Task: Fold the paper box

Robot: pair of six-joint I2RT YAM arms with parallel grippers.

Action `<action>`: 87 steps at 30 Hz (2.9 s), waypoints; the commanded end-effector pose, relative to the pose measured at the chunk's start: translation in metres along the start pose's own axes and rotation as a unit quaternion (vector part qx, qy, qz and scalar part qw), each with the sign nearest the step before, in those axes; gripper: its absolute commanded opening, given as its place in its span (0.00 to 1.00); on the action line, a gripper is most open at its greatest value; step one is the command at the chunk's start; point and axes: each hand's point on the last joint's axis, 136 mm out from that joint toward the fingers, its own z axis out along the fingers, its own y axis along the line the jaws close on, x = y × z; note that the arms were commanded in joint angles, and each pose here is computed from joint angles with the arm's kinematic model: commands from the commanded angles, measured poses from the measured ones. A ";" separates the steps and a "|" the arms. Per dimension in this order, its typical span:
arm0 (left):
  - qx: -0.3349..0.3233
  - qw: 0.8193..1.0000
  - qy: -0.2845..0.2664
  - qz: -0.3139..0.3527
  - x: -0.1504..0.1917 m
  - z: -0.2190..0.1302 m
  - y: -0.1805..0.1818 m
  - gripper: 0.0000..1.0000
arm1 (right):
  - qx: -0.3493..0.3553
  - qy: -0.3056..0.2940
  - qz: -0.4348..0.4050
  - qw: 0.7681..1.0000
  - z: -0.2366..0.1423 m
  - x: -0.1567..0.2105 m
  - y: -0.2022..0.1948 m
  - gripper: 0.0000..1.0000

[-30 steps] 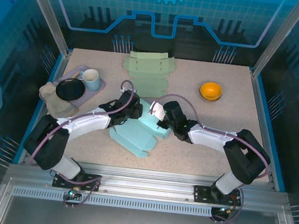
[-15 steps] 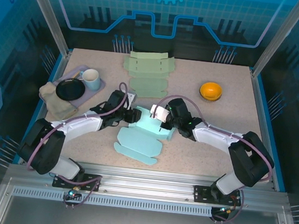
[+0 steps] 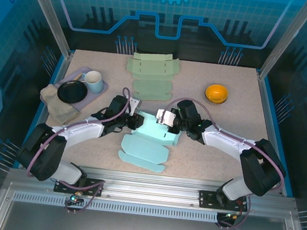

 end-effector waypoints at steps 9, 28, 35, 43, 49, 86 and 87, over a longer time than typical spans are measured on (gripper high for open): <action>-0.129 0.991 -0.023 -0.009 -0.014 -0.010 0.034 0.08 | 0.037 0.034 -0.001 0.999 -0.003 -0.002 -0.021 0.00; -0.260 0.965 -0.028 0.019 -0.011 -0.003 0.056 0.00 | 0.063 0.061 0.303 0.949 -0.045 -0.029 -0.071 0.42; -0.219 0.971 -0.091 0.029 -0.016 -0.007 0.041 0.00 | 0.028 0.074 0.536 0.841 -0.033 -0.014 -0.071 0.46; -0.197 0.966 -0.158 0.058 -0.022 -0.020 0.025 0.00 | 0.005 0.054 0.633 0.772 -0.009 -0.028 -0.066 0.50; -0.215 0.957 -0.186 0.065 -0.026 -0.028 0.028 0.00 | 0.014 0.070 0.671 0.738 -0.003 -0.016 -0.050 0.51; -0.237 0.957 -0.162 0.030 -0.022 -0.014 0.031 0.00 | -0.002 0.026 0.736 0.676 -0.016 0.002 -0.018 0.50; -0.241 0.957 -0.160 0.026 -0.022 -0.014 0.033 0.00 | 0.006 0.040 0.729 0.683 -0.019 0.009 -0.015 0.50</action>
